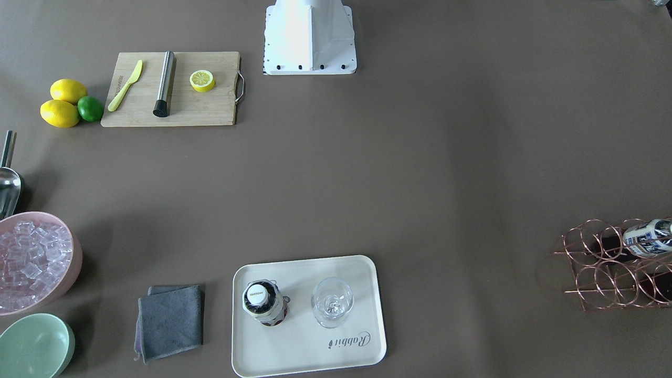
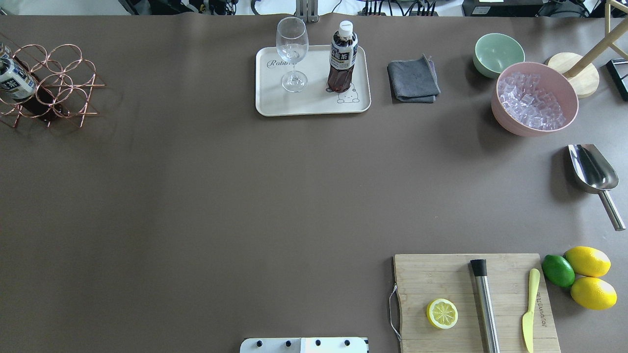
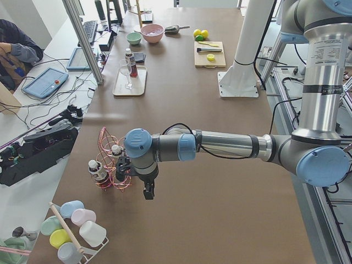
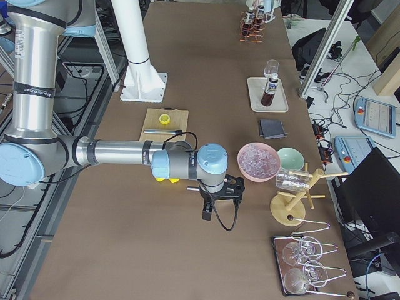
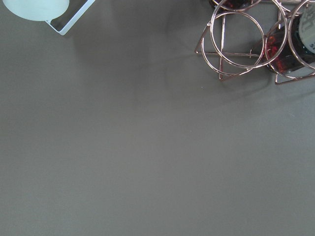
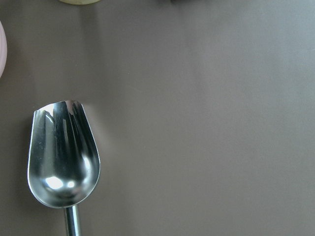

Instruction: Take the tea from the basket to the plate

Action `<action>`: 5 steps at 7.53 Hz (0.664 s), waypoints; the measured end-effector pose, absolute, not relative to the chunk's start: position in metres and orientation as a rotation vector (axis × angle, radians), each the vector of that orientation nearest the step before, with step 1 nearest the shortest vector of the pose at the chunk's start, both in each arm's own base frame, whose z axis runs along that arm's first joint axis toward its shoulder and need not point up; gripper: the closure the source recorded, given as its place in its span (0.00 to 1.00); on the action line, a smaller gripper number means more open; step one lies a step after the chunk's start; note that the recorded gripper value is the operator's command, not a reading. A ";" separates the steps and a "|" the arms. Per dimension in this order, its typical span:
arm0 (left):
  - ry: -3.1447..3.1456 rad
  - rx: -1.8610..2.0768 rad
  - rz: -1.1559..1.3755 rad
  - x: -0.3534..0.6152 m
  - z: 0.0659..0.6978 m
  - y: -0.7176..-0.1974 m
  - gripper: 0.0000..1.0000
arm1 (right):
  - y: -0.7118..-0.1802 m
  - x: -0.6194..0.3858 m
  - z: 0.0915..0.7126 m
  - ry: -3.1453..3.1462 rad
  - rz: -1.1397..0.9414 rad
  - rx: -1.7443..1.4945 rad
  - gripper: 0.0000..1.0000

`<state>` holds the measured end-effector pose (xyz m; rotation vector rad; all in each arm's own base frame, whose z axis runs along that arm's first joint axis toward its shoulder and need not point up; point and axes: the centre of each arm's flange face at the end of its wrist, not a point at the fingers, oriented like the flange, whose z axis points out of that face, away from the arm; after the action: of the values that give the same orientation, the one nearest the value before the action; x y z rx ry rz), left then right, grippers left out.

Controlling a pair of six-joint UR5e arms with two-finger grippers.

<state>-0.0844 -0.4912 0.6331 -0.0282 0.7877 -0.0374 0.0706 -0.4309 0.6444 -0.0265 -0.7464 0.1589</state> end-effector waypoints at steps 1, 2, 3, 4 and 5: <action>0.788 -0.028 -0.037 -0.084 0.633 -0.491 0.02 | -0.430 0.071 0.645 -0.747 0.158 -0.026 0.00; 0.788 -0.028 -0.037 -0.084 0.633 -0.491 0.02 | -0.429 0.071 0.645 -0.749 0.157 -0.025 0.00; 0.788 -0.028 -0.037 -0.084 0.633 -0.491 0.02 | -0.429 0.070 0.646 -0.751 0.156 -0.024 0.00; 0.788 -0.027 -0.037 -0.084 0.633 -0.491 0.02 | -0.429 0.071 0.645 -0.748 0.157 -0.023 0.00; 0.788 -0.027 -0.037 -0.084 0.633 -0.491 0.02 | -0.430 0.071 0.644 -0.743 0.157 -0.022 0.00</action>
<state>-0.0844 -0.4912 0.6329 -0.0274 0.7876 -0.0370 0.0715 -0.4299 0.6444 -0.0221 -0.7432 0.1571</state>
